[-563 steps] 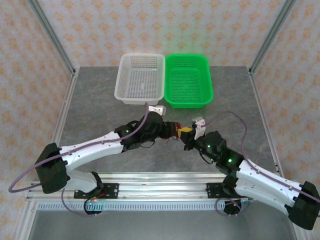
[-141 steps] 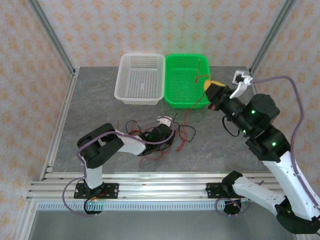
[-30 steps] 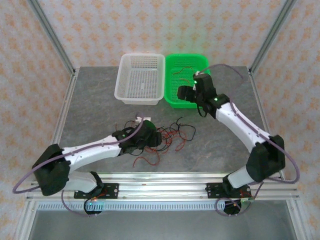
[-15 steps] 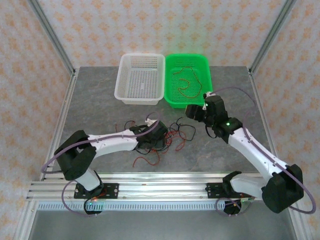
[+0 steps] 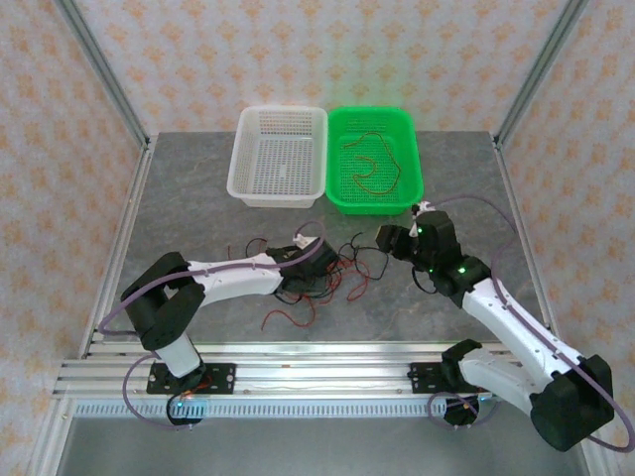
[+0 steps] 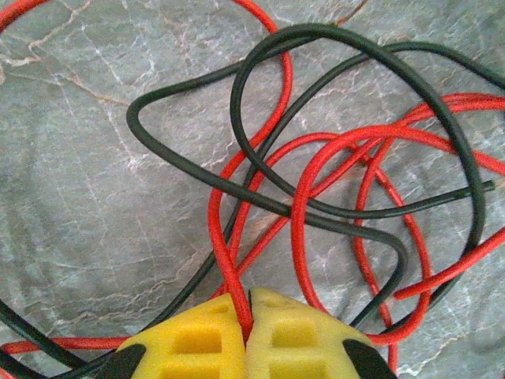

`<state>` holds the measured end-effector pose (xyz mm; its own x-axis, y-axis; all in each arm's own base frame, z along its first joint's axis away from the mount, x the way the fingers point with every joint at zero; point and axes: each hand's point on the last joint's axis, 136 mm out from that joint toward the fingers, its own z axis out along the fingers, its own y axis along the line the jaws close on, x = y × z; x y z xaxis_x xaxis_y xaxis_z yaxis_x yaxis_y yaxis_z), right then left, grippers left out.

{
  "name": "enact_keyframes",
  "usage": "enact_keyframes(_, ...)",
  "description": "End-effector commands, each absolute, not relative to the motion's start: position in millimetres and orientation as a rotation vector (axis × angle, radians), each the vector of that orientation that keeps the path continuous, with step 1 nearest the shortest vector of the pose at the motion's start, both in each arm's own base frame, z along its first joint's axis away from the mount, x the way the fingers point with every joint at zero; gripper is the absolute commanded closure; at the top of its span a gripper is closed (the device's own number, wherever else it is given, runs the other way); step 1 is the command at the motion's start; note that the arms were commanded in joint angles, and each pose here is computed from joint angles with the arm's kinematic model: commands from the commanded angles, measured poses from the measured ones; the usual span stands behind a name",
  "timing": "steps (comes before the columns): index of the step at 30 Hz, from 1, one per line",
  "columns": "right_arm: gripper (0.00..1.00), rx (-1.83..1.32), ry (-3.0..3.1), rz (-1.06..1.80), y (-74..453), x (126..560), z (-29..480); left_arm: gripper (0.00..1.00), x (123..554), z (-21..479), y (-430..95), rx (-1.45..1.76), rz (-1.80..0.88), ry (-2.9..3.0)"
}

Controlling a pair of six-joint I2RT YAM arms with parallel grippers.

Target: Untangle the cables

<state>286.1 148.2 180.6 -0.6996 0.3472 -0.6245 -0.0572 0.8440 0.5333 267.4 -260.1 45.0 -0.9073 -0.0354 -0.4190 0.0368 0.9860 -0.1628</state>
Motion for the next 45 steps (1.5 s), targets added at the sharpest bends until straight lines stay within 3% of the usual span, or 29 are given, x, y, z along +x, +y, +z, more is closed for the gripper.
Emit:
enact_keyframes(1,0.49,0.23,2.229,0.759,154,281,184,1.0,273,71,-267,0.015,-0.248,2.641)
enact_keyframes(20,0.54,0.172,2.245,1.067,227,263,152,1.0,284,185,-297,0.085,-0.475,2.459)
enact_keyframes(31,0.6,0.191,2.332,0.993,264,282,108,1.0,291,244,-305,0.12,-0.556,2.342)
enact_keyframes(45,0.61,0.283,2.466,0.867,258,281,23,1.0,300,322,-294,0.137,-0.54,2.182)
